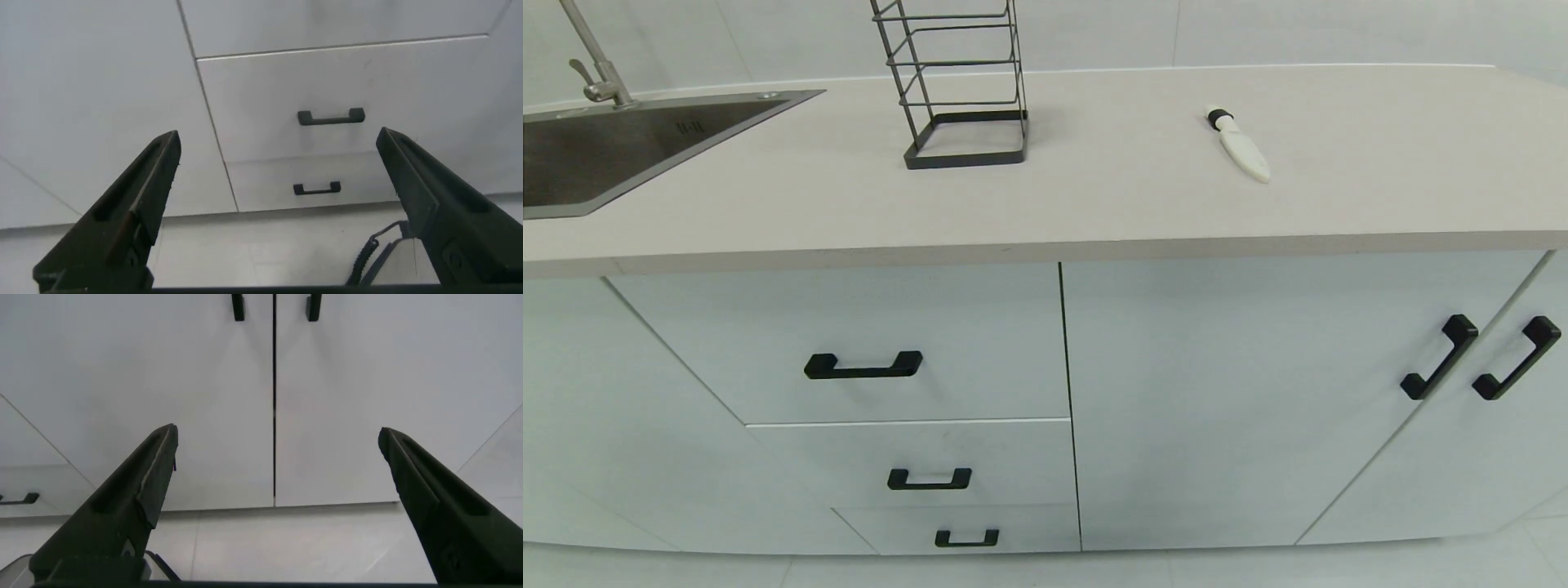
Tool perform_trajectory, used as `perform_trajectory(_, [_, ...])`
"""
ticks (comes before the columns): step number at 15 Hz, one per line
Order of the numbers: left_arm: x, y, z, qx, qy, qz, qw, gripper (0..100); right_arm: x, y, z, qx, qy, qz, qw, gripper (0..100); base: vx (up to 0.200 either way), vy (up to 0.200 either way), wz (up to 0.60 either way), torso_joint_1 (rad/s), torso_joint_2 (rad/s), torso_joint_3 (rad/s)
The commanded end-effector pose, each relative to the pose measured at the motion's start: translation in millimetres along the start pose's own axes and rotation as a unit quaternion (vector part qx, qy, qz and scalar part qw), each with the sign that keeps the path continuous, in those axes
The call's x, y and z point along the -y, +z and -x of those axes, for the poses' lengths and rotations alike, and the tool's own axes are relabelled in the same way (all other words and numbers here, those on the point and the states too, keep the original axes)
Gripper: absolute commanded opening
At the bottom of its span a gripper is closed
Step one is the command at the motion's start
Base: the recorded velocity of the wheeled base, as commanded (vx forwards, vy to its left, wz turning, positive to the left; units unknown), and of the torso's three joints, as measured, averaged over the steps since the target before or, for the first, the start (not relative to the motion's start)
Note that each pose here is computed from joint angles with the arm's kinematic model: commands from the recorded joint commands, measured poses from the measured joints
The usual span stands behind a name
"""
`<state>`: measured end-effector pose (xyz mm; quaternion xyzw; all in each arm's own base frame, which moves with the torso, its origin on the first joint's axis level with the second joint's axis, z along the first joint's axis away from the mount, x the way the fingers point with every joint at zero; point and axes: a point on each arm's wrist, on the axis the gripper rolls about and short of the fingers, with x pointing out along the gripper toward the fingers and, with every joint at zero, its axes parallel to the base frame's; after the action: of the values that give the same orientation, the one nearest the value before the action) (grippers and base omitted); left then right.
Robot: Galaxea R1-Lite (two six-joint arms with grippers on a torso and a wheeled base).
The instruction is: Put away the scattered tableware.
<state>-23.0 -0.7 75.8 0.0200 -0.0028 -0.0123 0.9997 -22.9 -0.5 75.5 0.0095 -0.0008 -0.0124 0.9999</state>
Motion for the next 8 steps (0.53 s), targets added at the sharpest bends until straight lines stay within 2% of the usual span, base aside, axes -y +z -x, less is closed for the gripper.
perform_trajectory(1, [0.0, 0.0, -0.2, -0.001, 0.000, 0.002, 1.0000, 100, 0.0, 0.0, -0.1, -0.001, 0.000, 0.000, 1.000, 100, 0.000, 0.000, 0.00, 0.000, 0.00, 0.000])
perform_trajectory(8, [0.0, 0.0, -0.2, -0.001, 0.000, 0.002, 1.0000, 100, 0.0, -0.1, -0.1, -0.001, 0.001, 0.001, 1.000, 100, 0.000, 0.000, 0.00, 0.000, 0.00, 0.000])
